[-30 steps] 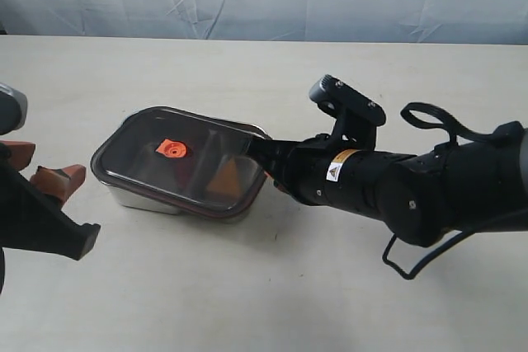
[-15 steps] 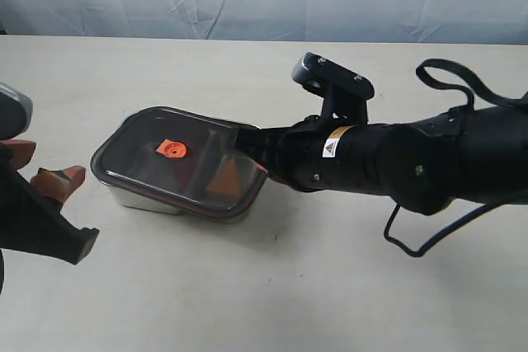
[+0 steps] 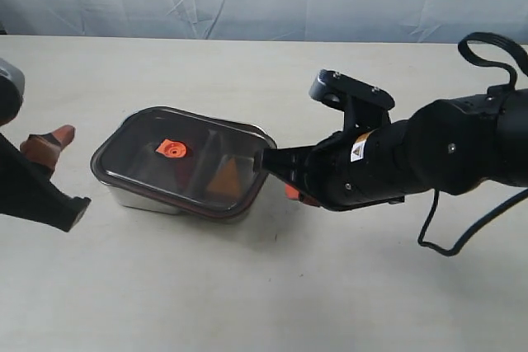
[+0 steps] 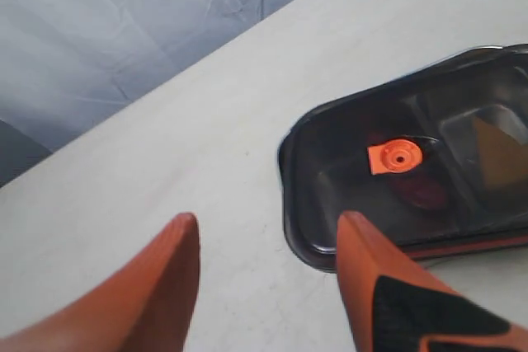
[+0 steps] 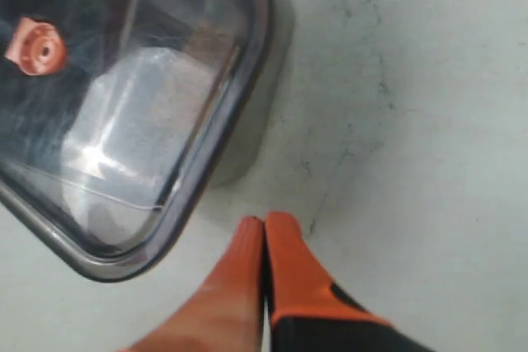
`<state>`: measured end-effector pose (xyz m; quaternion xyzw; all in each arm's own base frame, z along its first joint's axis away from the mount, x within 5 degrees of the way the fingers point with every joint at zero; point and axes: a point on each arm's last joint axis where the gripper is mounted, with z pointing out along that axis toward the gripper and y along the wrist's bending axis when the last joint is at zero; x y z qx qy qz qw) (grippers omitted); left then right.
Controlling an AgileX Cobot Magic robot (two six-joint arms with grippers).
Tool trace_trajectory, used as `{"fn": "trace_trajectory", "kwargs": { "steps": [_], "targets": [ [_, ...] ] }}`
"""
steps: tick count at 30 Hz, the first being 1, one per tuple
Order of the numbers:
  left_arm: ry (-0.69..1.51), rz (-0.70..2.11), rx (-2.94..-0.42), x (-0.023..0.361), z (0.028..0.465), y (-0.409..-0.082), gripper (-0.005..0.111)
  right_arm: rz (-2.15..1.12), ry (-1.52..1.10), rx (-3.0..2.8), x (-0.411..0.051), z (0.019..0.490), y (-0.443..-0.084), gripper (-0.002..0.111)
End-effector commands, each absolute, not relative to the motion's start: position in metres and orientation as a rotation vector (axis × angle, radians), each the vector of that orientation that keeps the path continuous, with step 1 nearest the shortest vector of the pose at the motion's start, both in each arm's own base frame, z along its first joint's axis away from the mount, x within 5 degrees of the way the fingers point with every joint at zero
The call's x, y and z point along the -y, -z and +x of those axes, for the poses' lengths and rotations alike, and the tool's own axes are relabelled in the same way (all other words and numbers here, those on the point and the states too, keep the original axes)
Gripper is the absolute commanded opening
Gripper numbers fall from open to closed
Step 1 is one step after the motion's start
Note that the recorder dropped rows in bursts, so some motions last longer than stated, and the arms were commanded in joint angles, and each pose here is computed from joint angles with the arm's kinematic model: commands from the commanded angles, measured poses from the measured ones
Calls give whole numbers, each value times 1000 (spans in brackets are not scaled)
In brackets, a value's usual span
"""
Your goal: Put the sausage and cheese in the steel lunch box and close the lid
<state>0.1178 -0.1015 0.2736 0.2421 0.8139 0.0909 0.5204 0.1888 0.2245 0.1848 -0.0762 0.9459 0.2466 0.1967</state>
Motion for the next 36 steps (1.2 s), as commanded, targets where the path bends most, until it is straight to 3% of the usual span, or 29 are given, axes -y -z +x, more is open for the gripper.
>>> {"fn": "trace_trajectory", "kwargs": {
  "steps": [1, 6, 18, 36],
  "targets": [
    [-244, 600, -1889, 99, 124, -279, 49, -239, -672, -2625, -223, 192, -184, -1],
    [-171, 635, -1881, 104, 125, -278, 49, -267, -658, -2637, -234, 202, -184, -1],
    [-231, 611, -1907, 99, 125, -277, 49, -326, -604, -2703, -264, 227, -171, -1],
    [-218, 606, -1923, 99, 124, -276, 49, -445, -544, -2643, -272, 238, -175, -1]
  ]
}}
